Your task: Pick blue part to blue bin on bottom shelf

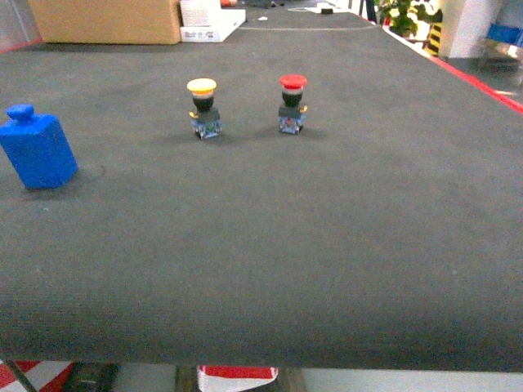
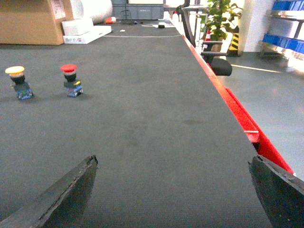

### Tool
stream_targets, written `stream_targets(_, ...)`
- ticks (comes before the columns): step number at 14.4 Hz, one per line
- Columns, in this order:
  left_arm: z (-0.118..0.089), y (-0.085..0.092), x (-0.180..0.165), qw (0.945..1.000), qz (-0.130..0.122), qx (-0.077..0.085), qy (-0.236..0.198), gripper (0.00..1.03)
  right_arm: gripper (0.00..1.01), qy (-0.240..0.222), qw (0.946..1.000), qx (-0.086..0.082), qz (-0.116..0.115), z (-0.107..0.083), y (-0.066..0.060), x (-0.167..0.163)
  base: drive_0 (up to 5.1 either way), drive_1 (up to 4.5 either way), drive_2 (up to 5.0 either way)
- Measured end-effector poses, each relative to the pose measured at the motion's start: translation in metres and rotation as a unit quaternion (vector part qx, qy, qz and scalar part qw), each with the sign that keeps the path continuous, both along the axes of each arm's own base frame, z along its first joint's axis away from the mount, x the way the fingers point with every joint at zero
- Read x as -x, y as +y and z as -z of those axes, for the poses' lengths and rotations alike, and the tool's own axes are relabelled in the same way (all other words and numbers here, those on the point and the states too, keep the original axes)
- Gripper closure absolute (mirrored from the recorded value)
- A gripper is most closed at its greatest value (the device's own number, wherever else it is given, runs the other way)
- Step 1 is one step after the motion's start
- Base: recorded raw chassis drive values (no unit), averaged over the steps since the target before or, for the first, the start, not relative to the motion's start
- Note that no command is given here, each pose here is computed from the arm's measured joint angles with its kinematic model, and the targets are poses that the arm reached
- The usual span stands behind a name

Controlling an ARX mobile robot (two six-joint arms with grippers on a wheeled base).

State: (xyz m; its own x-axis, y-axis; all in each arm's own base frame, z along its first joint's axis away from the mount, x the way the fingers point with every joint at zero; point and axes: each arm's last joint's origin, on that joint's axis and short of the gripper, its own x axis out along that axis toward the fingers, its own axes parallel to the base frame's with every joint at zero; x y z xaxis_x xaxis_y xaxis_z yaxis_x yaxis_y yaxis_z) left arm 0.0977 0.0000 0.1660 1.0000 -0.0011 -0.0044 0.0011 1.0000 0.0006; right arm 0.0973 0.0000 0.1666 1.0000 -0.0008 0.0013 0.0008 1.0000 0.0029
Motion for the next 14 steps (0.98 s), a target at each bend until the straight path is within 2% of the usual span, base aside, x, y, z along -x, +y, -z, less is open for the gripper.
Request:
stream_targets(13,0.000,0.000,0.000,1.0000,-0.001,0.000,0.000,0.05,0.03,0.000,1.0000,0.000,0.000,0.000,0.000,0.000,0.0,0.00,0.0)
stream_targets(14,0.004,-0.002,-0.013,0.9899,-0.073,0.003,0.122,0.05,0.03,0.000,1.0000,0.000,-0.001,0.000,0.000,0.000,0.0,0.00,0.0)
